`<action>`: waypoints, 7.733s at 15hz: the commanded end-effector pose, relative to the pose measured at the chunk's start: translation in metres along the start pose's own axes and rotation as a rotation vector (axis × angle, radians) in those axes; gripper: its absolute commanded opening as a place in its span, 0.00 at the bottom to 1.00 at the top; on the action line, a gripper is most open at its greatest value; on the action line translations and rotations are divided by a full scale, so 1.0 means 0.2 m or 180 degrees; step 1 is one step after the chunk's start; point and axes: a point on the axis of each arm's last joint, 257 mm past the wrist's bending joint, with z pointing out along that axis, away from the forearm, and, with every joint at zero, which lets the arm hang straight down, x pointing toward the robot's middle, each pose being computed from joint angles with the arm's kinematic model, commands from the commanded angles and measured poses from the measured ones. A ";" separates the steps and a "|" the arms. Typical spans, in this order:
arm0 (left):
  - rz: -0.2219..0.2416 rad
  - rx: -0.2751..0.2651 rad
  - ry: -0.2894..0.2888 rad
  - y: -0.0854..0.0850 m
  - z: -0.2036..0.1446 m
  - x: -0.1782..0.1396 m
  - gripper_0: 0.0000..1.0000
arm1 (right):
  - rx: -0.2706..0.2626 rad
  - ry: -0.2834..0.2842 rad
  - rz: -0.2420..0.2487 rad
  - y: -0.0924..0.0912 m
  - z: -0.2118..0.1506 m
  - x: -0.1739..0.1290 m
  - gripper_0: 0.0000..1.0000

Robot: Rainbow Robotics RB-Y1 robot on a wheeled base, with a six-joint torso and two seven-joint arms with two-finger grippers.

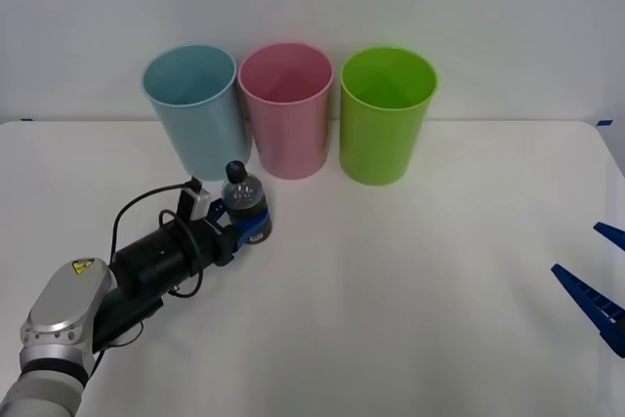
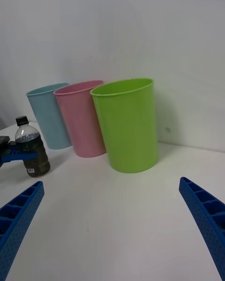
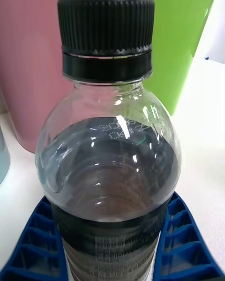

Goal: Grasp the object on the table and drop it into the matching bin: aluminum can to the light blue bin, PET bottle to the pink bin.

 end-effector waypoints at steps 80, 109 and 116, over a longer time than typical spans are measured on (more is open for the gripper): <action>-0.0005 0.0197 -0.1081 0.32 0.22 -1.45 1.00 | 0.0000 0.0000 0.0000 0.00 0.00 0.00 1.00; 0.0451 -0.0004 0.0124 0.24 -1.22 -0.23 1.00 | 0.0000 0.0000 0.0000 0.00 0.00 0.00 1.00; 0.0435 -0.0339 0.0357 0.29 -1.53 -0.18 1.00 | 0.0000 0.0000 0.0000 0.00 0.00 0.00 1.00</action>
